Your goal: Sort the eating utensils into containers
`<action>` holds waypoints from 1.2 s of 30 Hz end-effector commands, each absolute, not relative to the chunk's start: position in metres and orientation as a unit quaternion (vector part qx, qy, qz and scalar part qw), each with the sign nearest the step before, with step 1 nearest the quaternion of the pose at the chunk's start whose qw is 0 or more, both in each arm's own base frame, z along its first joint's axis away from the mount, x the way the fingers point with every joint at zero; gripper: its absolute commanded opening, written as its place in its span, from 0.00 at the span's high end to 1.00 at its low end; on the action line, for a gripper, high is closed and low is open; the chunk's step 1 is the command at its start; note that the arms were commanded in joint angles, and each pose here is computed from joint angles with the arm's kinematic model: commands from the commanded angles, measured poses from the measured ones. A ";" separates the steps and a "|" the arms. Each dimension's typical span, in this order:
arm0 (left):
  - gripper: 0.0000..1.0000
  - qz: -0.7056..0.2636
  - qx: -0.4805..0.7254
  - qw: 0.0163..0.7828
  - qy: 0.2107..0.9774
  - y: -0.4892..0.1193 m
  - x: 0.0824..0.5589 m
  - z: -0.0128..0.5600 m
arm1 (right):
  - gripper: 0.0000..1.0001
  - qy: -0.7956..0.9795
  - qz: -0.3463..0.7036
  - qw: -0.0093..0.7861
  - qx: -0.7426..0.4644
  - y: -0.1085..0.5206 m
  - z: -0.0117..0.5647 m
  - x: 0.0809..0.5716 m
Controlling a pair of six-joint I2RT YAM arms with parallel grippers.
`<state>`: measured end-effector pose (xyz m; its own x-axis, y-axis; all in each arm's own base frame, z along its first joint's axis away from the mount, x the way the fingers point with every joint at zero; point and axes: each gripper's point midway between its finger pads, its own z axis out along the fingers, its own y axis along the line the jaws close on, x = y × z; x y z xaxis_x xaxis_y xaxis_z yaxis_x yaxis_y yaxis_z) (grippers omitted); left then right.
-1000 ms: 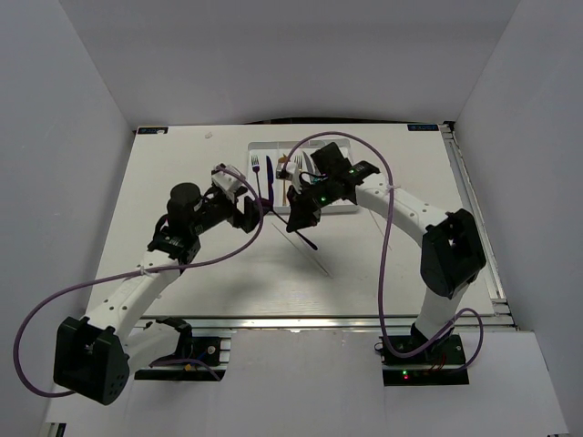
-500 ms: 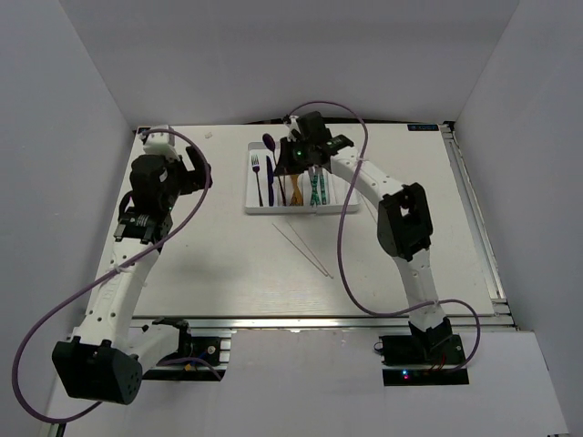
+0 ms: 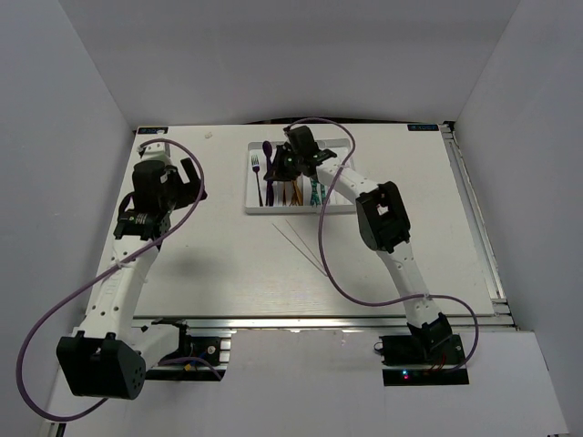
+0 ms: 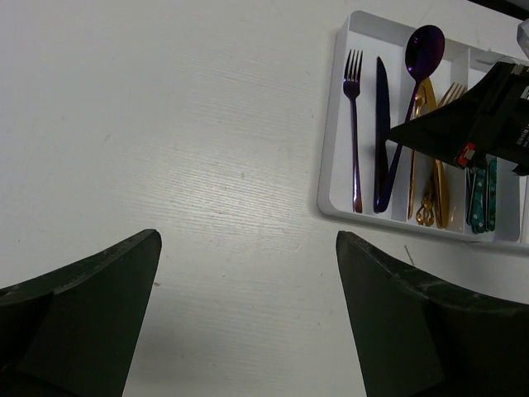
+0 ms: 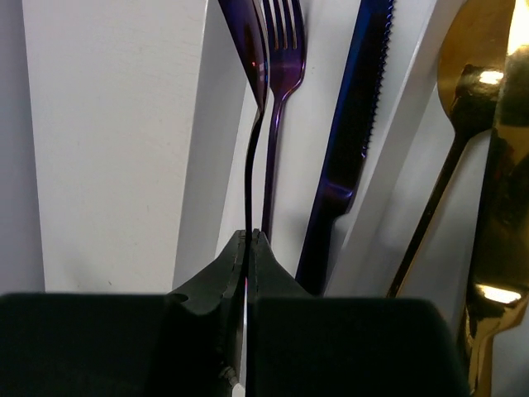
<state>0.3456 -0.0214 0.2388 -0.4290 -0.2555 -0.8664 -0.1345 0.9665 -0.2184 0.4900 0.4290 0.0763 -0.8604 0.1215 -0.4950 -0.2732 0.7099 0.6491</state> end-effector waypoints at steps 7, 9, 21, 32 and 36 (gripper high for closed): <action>0.02 -0.048 -0.127 0.510 0.849 -0.015 0.343 0.229 | 0.61 0.853 0.427 0.291 -0.076 0.452 0.099 0.496; 0.02 -0.047 -0.128 0.512 0.848 -0.014 0.343 0.230 | 0.58 0.850 0.425 0.299 -0.087 0.450 0.106 0.496; 0.02 -0.006 -0.103 0.538 0.837 -0.001 0.337 0.247 | 0.70 0.831 0.276 0.413 -0.251 0.361 0.205 0.430; 0.02 -0.029 -0.099 0.526 0.844 -0.009 0.322 0.238 | 0.74 0.893 0.062 0.298 -0.332 0.203 0.085 0.299; 0.02 -0.009 -0.125 0.528 0.840 0.001 0.316 0.238 | 0.67 0.899 0.047 0.286 -0.327 0.192 0.066 0.287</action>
